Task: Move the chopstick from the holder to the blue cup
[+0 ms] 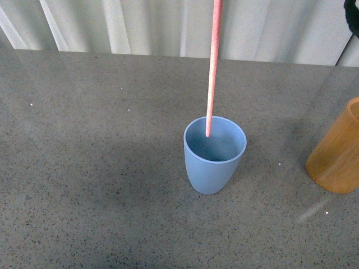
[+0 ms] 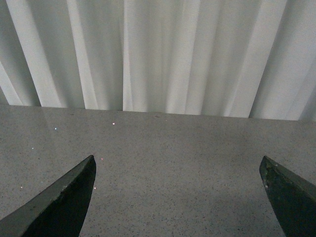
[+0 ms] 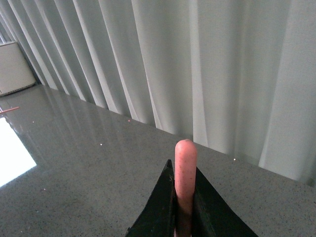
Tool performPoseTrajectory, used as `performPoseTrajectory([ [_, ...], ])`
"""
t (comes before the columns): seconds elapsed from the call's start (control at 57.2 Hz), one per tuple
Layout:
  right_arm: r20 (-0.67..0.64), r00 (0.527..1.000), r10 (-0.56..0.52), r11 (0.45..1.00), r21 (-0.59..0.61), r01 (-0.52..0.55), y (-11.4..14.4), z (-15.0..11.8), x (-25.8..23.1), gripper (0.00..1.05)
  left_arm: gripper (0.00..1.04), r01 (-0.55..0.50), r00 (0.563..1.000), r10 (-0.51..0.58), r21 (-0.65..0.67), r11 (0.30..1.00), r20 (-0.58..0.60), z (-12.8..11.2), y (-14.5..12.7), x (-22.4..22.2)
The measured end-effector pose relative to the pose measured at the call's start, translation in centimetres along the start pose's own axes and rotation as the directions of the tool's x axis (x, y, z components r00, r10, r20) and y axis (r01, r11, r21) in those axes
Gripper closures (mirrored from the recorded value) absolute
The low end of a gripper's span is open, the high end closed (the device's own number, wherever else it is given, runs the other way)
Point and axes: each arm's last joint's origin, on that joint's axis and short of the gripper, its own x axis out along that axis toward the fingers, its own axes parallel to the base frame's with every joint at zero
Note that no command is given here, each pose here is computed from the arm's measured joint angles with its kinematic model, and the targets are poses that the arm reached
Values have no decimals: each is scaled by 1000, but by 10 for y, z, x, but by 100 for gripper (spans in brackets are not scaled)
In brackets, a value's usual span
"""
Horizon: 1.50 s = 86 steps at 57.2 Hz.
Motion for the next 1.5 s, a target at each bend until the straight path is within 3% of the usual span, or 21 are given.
performPoseTrajectory([
  [0.49, -86, 995, -55, 998, -44, 51, -18, -44, -1, 102, 7, 0, 1000, 0, 0, 1000, 0, 0, 0, 0],
  [0.839, -96, 993, -75, 997, -43, 71, -15, -51, -3, 46, 7, 0, 1000, 0, 0, 1000, 0, 0, 0, 0],
  [1.066, -37, 996, -76, 997, -33, 75, -8, -24, -10, 9, 7, 0, 1000, 0, 0, 1000, 0, 0, 0, 0],
  [1.171, -4, 995, -97, 995, -31, 97, -7, -9, -20, 10, 7, 0, 1000, 0, 0, 1000, 0, 0, 0, 0],
  [1.311, 21, 982, -189, 982, -27, 189, -14, 9, -40, 10, 7, 0, 1000, 0, 0, 1000, 0, 0, 0, 0],
  [1.381, 15, 954, -301, 954, -16, 301, -23, 16, -57, 10, 7, 0, 1000, 0, 0, 1000, 0, 0, 0, 0],
  [1.451, -21, 883, -468, 883, 1, 469, -37, 20, -84, 10, 7, 0, 1000, 0, 0, 1000, 0, 0, 0, 0],
  [1.503, -68, 793, -606, 794, 19, 608, -49, 19, -120, 10, 7, 0, 1000, 0, 0, 1000, 0, 0, 0, 0],
])
